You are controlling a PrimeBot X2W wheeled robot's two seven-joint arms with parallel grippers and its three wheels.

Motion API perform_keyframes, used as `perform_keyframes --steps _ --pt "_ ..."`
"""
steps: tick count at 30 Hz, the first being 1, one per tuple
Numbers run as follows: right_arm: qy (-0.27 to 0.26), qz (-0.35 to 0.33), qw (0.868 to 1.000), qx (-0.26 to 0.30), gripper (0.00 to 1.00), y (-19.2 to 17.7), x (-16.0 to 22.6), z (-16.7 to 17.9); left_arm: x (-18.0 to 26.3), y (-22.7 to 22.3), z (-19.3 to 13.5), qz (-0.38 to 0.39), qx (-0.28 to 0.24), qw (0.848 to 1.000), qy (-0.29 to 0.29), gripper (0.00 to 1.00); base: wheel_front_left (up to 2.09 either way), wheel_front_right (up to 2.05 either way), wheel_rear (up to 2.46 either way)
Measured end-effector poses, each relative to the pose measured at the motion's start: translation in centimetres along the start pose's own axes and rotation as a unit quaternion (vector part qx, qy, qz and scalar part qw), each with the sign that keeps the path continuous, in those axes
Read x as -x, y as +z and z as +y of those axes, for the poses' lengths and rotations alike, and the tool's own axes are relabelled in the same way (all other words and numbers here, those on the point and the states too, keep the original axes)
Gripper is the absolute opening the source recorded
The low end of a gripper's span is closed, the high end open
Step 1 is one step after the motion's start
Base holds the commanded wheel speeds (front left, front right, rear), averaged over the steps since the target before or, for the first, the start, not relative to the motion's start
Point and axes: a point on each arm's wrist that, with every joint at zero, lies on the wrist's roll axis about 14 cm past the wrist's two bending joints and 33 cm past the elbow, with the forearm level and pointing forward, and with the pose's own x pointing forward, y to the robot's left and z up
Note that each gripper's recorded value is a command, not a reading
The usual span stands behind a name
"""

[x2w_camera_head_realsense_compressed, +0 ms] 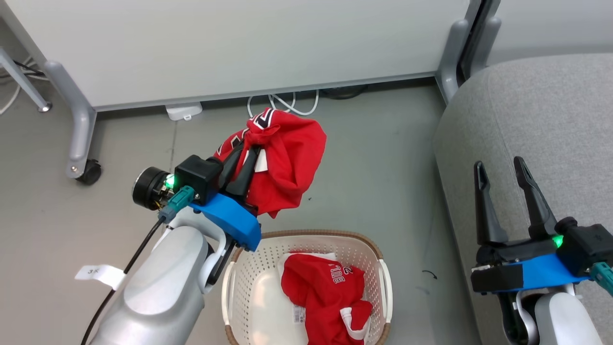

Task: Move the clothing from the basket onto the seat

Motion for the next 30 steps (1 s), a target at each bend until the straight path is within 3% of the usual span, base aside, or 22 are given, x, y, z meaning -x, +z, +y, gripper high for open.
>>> perform_keyframes --steps 21,30 --pt "0.017 -0.002 1.000 -0.010 1.00 0.6 1.4 1.5 1.6 4.7 -5.7 -0.066 -0.030 0.994 -0.075 0.00 0.00 0.00 0.00" --pt "0.099 -0.007 0.994 0.039 1.00 1.0 0.4 5.1 1.6 4.6 -6.1 -0.064 -0.035 0.994 -0.086 0.00 0.00 0.00 0.00"
